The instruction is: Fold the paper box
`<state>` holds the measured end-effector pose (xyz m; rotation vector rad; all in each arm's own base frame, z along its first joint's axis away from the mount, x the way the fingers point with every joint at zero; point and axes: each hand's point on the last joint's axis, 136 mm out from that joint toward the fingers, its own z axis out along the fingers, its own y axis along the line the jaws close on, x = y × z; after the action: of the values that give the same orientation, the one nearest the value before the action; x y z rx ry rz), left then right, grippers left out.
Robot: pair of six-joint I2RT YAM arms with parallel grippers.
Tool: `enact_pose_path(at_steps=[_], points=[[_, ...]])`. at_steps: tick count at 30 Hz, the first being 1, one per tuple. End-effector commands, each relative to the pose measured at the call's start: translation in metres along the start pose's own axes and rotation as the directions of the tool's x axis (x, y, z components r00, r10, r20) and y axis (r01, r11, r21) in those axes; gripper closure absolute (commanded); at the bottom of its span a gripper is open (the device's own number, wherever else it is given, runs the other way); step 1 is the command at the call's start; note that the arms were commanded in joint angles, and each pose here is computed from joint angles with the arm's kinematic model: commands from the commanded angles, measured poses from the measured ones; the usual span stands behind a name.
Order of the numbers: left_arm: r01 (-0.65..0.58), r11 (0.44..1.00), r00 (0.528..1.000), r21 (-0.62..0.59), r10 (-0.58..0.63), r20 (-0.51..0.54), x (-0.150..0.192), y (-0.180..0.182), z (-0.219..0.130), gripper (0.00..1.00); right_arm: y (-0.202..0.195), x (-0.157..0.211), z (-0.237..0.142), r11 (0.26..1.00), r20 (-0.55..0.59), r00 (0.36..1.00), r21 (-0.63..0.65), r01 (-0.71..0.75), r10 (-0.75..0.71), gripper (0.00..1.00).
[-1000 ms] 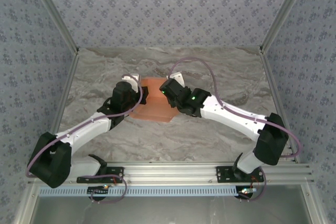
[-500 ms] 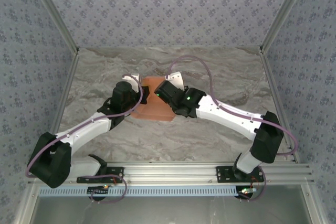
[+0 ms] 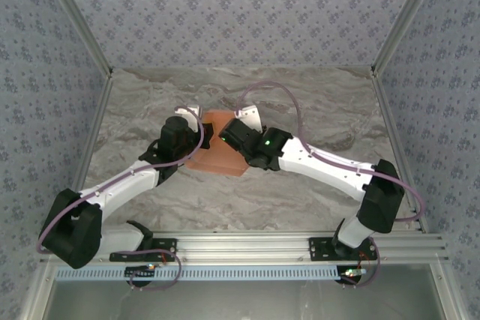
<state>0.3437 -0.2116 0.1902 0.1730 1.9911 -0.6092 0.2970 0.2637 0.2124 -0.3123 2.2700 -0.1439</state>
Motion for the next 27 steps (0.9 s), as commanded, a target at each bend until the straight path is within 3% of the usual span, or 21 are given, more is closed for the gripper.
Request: enact_pose_path(at_steps=[1,7,12,27], points=[[-0.005,1.0,1.0,-0.009,0.006,0.021,-0.006,0.001,-0.004,0.97,-0.001,0.001,-0.008,0.992,-0.012,0.996,-0.087,-0.088,0.087,0.66],[-0.004,1.0,1.0,-0.011,0.004,0.018,-0.005,0.001,-0.003,0.97,0.009,0.003,-0.015,0.977,-0.03,0.993,-0.176,-0.12,0.117,0.6],[-0.002,1.0,1.0,-0.011,0.003,0.021,-0.005,0.001,-0.004,0.97,0.012,0.012,-0.014,0.976,-0.064,0.992,-0.181,-0.117,0.107,0.65],[0.005,1.0,1.0,-0.005,-0.005,0.029,-0.008,0.0,-0.007,0.97,-0.008,0.025,0.011,1.0,-0.093,0.996,0.023,-0.013,0.015,0.79]])
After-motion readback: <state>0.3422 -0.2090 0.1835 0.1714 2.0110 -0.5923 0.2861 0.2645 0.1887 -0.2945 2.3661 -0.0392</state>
